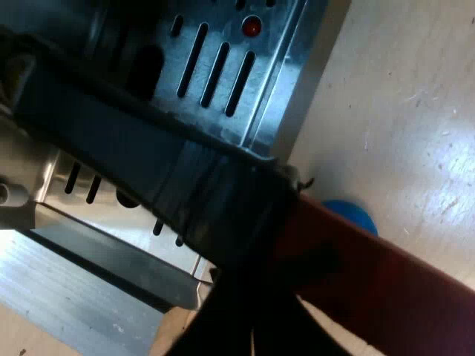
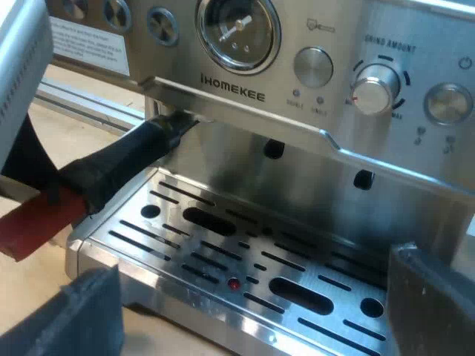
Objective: Put the handle in the coffee machine
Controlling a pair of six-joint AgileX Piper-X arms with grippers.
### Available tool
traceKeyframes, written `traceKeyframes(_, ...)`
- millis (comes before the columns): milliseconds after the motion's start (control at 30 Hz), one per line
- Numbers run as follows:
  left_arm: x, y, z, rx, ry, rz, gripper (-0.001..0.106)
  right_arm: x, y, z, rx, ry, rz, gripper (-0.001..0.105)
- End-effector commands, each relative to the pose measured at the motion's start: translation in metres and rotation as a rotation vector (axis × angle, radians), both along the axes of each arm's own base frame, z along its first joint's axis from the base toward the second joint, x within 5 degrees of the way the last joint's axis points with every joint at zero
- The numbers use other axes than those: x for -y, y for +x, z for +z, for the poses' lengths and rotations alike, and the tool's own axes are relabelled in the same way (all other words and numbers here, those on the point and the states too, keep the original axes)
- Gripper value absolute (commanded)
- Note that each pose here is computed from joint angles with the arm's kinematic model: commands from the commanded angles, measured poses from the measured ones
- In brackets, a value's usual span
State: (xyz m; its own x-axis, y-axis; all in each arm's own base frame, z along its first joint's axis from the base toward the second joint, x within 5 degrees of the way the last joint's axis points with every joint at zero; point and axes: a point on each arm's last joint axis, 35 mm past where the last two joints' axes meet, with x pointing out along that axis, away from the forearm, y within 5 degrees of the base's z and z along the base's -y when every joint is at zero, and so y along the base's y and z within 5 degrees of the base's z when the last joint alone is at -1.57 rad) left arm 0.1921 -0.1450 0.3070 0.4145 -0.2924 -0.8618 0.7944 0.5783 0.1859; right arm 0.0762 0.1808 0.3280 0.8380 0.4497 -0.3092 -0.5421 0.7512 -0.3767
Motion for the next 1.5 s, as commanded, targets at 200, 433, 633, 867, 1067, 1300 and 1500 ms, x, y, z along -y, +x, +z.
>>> traceKeyframes(200,0.032,-0.008,0.023,-0.233,-0.563,-0.358,0.0,0.003,-0.001,0.005,0.013,0.003,-0.005,0.074)
traceKeyframes(433,0.033,-0.01,0.024,-0.284,-0.605,-0.373,0.0,0.003,-0.001,0.005,0.013,0.003,-0.005,0.074)
traceKeyframes(633,0.032,-0.012,0.023,-0.342,-0.627,-0.363,0.0,0.003,-0.001,0.005,0.013,0.003,-0.005,0.074)
traceKeyframes(867,0.032,-0.015,0.023,-0.399,-0.659,-0.378,0.0,0.003,-0.001,0.005,0.013,0.003,-0.005,0.074)
traceKeyframes(1067,0.033,-0.016,0.024,-0.452,-0.696,-0.394,0.0,0.003,-0.001,0.005,0.013,0.003,-0.005,0.074)
traceKeyframes(1300,0.031,-0.019,0.024,-0.486,-0.694,-0.37,0.0,0.003,-0.001,0.005,0.013,0.003,-0.005,0.074)
traceKeyframes(1500,0.025,-0.019,0.016,-0.426,-0.547,-0.265,0.0,0.003,-0.001,0.005,0.013,0.003,-0.005,0.074)
